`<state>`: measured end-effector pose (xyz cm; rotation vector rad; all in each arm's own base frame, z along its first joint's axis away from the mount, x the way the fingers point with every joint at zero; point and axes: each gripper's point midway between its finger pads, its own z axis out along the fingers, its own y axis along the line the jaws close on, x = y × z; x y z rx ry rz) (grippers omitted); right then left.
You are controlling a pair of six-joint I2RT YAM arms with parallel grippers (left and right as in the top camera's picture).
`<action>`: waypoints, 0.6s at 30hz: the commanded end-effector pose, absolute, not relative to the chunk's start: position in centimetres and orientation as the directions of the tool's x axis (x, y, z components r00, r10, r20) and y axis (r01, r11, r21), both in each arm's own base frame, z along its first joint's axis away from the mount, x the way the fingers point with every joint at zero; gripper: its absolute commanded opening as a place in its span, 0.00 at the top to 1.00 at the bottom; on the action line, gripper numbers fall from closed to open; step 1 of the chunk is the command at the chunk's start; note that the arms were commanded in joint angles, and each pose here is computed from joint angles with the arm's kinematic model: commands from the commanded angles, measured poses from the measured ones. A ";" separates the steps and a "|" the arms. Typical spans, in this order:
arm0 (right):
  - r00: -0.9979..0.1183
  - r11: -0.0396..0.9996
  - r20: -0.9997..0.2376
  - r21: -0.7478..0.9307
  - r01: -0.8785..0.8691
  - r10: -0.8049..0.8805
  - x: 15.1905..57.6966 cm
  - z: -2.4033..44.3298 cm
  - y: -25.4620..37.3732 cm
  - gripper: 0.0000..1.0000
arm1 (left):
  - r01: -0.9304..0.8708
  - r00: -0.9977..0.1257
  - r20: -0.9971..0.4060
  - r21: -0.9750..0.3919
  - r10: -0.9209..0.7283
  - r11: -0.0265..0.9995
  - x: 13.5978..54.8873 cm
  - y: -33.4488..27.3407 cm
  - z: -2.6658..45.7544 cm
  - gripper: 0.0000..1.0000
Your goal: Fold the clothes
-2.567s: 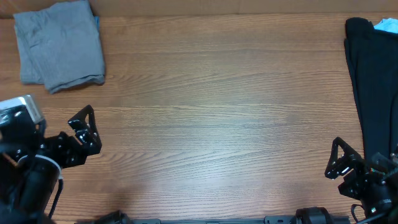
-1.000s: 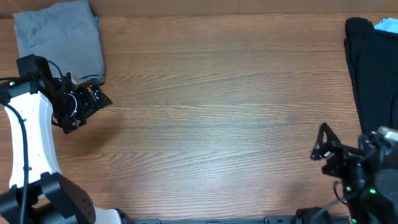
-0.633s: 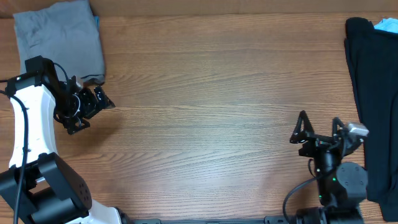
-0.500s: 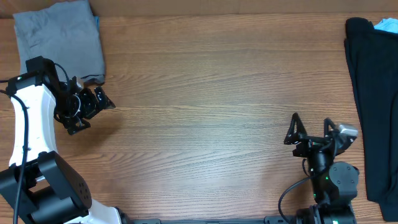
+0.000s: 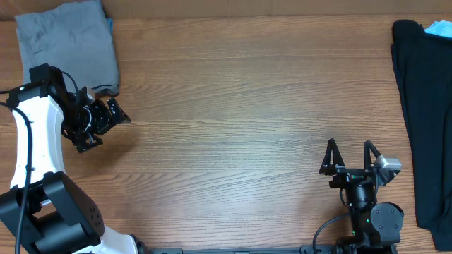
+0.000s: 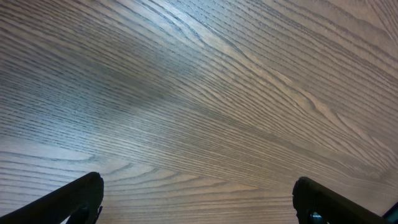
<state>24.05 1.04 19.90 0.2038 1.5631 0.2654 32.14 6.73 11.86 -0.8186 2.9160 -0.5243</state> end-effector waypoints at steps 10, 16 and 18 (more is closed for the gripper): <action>0.063 0.975 -0.974 0.212 -0.061 0.216 24.6 19.4 1.2 0.00 | -0.504 -0.851 0.041 -0.346 -0.523 0.792 32.2 6.4 11.6 0.00; -0.037 0.974 -0.975 0.222 -0.040 0.220 24.6 16.9 1.2 0.00 | -0.504 -0.851 0.041 -0.346 -0.523 0.792 32.2 6.4 11.6 0.00; -0.033 0.974 -0.975 0.222 -0.041 0.221 24.6 17.0 1.2 0.00 | -0.504 -0.851 0.041 -0.346 -0.524 0.791 32.2 6.4 11.6 0.00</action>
